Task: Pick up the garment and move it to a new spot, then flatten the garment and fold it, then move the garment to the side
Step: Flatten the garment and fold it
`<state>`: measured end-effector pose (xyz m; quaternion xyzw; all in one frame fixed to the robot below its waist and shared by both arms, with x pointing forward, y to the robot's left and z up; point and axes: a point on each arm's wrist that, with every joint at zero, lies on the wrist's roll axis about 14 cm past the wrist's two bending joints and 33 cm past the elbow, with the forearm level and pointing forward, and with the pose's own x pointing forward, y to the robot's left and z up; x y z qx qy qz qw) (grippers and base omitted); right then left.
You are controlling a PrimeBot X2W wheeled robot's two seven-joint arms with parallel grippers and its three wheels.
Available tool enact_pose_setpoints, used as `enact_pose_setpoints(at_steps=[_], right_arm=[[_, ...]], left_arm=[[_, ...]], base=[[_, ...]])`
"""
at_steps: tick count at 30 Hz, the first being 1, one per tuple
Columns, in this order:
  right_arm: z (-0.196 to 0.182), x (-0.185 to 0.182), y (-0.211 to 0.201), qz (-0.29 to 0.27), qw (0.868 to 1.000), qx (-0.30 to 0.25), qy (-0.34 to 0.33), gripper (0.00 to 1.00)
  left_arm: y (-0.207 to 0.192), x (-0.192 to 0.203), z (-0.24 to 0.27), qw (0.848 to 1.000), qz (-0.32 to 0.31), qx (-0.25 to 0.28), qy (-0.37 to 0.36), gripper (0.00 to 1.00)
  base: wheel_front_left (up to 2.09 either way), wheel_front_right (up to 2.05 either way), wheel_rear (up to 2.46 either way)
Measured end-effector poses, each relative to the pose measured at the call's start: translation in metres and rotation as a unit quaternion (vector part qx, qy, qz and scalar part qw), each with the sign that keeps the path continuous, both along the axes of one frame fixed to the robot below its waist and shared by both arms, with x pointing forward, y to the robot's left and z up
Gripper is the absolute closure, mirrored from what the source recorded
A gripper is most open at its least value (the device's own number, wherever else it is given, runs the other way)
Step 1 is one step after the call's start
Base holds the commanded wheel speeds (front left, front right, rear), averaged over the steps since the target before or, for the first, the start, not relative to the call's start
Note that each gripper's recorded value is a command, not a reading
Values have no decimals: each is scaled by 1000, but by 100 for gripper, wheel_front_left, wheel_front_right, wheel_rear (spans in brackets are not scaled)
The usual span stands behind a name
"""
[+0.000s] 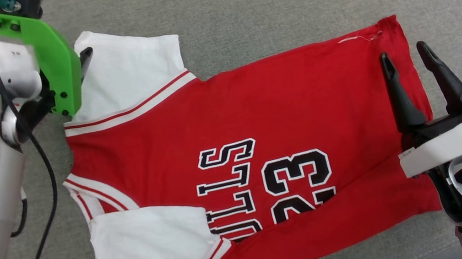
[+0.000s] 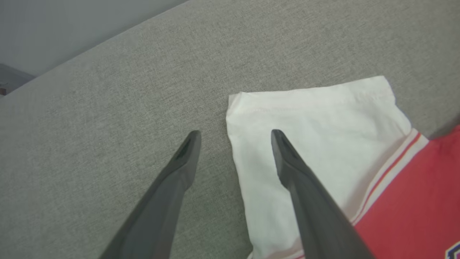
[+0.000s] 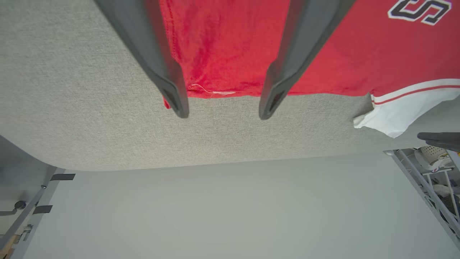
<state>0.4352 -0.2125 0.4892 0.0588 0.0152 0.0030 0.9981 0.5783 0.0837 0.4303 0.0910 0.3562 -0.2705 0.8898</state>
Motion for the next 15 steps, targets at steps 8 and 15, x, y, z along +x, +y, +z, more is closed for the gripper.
enact_pose_setpoints(at_steps=[8,15], right_arm=[[-18,-4,-12,-23,999,8,21,0],[-27,-8,-21,-36,999,2,35,0]], left_arm=[[0,19,-38,998,1,32,58,0],[-3,29,-56,996,3,42,76,100]], base=[[0,0,0],[0,0,0]])
